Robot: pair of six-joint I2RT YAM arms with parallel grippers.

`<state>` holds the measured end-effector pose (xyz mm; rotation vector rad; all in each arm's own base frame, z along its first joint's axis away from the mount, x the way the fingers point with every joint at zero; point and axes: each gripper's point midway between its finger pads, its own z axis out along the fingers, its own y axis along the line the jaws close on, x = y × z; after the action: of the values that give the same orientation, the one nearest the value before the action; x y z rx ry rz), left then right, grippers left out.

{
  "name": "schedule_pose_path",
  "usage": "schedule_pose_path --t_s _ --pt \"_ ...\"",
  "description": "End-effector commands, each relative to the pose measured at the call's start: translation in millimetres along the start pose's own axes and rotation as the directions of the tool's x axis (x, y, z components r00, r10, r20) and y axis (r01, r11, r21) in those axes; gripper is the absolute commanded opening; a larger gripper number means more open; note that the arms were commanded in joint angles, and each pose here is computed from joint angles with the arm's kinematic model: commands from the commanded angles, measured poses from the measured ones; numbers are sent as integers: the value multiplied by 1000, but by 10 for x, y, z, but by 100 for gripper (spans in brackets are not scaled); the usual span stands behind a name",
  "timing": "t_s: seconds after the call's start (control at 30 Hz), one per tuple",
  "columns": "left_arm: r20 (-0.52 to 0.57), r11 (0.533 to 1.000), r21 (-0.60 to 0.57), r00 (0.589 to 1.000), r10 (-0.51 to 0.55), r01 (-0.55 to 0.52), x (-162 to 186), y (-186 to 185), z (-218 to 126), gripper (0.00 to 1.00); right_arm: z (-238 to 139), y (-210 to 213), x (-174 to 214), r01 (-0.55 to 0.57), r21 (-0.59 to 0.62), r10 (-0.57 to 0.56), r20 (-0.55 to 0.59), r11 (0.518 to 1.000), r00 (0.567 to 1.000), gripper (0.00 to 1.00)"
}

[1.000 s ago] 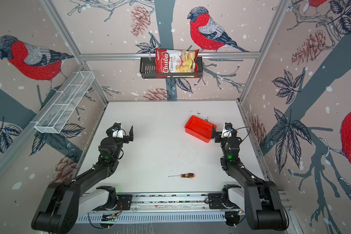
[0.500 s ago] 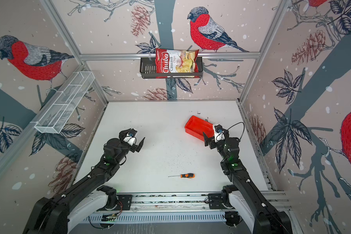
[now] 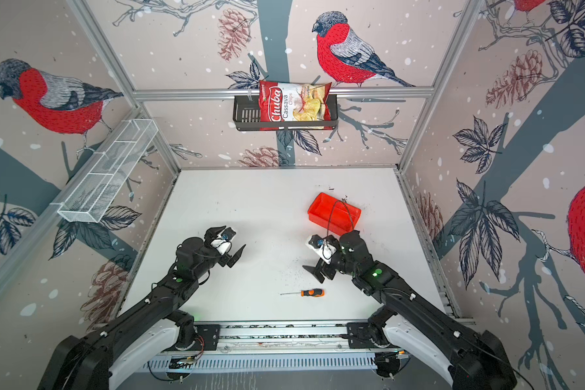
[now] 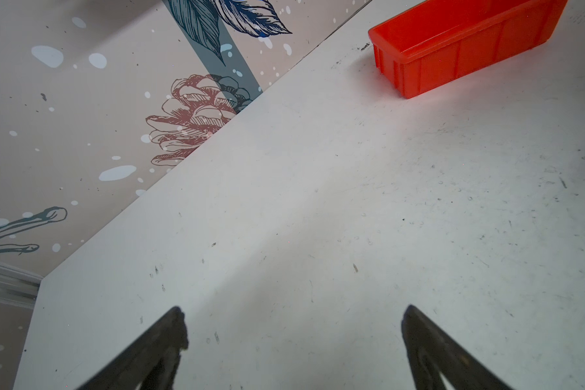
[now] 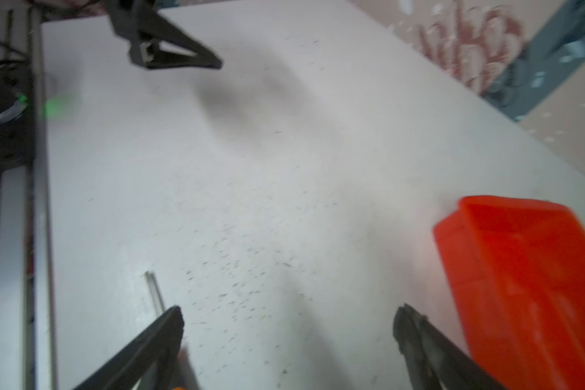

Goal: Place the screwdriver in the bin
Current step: 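Reach the right gripper down over the orange-handled screwdriver while the left gripper holds still, then close the right gripper on the screwdriver's orange handle and lift it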

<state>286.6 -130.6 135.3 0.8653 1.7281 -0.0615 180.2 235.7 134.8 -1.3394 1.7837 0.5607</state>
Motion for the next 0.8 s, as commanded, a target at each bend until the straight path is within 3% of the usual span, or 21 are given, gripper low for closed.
schedule_pose_path --t_s 0.0,0.23,0.5,0.77 --pt "14 1000 19 1000 20 -20 -19 -37 -18 98 83 279 230 57 -105 -72 -137 993 988 99" --pt "36 992 104 997 61 -65 -30 -206 -74 98 195 638 467 151 -252 -217 -258 956 941 99" --pt "56 975 195 994 96 -105 -9 -395 -184 99 249 710 792 113 -299 -234 -406 948 883 98" --pt "78 980 173 993 86 -99 9 -403 -231 98 325 681 853 136 -288 -249 -404 948 880 99"
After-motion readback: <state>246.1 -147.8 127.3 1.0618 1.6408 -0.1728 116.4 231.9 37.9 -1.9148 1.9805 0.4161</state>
